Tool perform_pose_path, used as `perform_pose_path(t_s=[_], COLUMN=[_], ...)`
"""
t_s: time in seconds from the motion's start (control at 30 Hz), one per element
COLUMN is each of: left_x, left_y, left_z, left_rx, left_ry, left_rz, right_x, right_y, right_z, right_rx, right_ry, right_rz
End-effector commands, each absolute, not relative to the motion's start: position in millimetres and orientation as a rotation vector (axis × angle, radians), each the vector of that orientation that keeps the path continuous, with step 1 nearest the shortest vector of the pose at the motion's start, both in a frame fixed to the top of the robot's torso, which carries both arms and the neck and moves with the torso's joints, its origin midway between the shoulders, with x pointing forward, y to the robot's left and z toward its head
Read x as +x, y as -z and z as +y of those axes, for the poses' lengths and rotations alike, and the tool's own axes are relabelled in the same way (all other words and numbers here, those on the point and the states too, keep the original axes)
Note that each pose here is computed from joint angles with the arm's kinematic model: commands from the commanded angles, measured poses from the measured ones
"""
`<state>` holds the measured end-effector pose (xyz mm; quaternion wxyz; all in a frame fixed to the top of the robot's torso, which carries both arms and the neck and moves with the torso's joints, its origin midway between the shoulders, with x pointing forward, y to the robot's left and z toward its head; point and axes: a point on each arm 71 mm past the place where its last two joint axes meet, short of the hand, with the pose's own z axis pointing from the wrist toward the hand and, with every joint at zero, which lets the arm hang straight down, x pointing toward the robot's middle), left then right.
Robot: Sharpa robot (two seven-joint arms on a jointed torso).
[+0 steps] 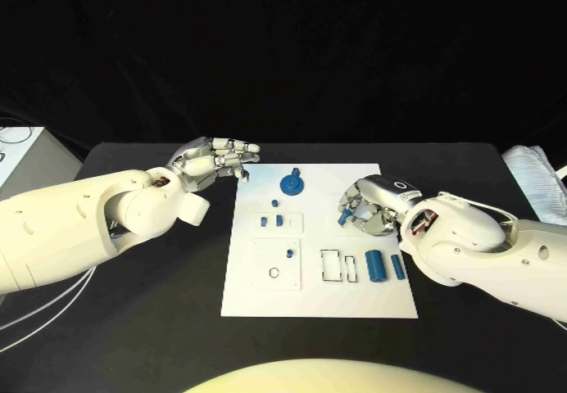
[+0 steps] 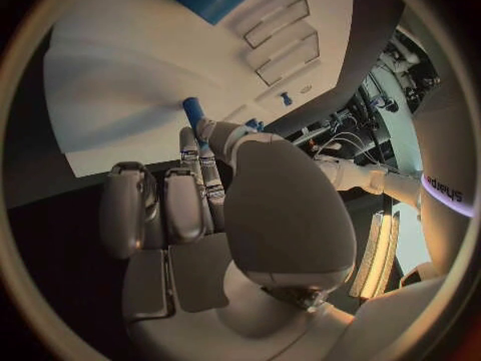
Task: Assemble the parts on the task board
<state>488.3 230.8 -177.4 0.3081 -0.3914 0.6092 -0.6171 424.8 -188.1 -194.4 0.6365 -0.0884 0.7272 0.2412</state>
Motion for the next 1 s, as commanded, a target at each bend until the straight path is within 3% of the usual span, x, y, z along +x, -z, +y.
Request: perform_pose_path(t_s=[0.03, 0.43, 0.67, 1.0], left_x=[488.0, 489.6, 490.3, 490.2], left_y=[176.8, 177.7, 178.3, 178.6], left_z=[227.9, 226.5, 223.3, 220.6], left_rx=[-1.02, -1.02, -1.017, -1.015], left_ry=[1.654, 1.656, 1.663, 1.67], left_rz=[1.619, 1.621, 1.628, 1.635], right_x=[424.0, 407.3, 391.2, 373.5], right_y=[184.5, 163.6, 175.8, 201.0], right_z=[-188.0, -161.6, -118.5, -83.3], right_rx=[-0.121, -0.097, -0.202, -0.324], right_ry=[-0.602, -0.754, -0.85, -0.917], right_rz=[1.651, 1.668, 1.673, 1.671])
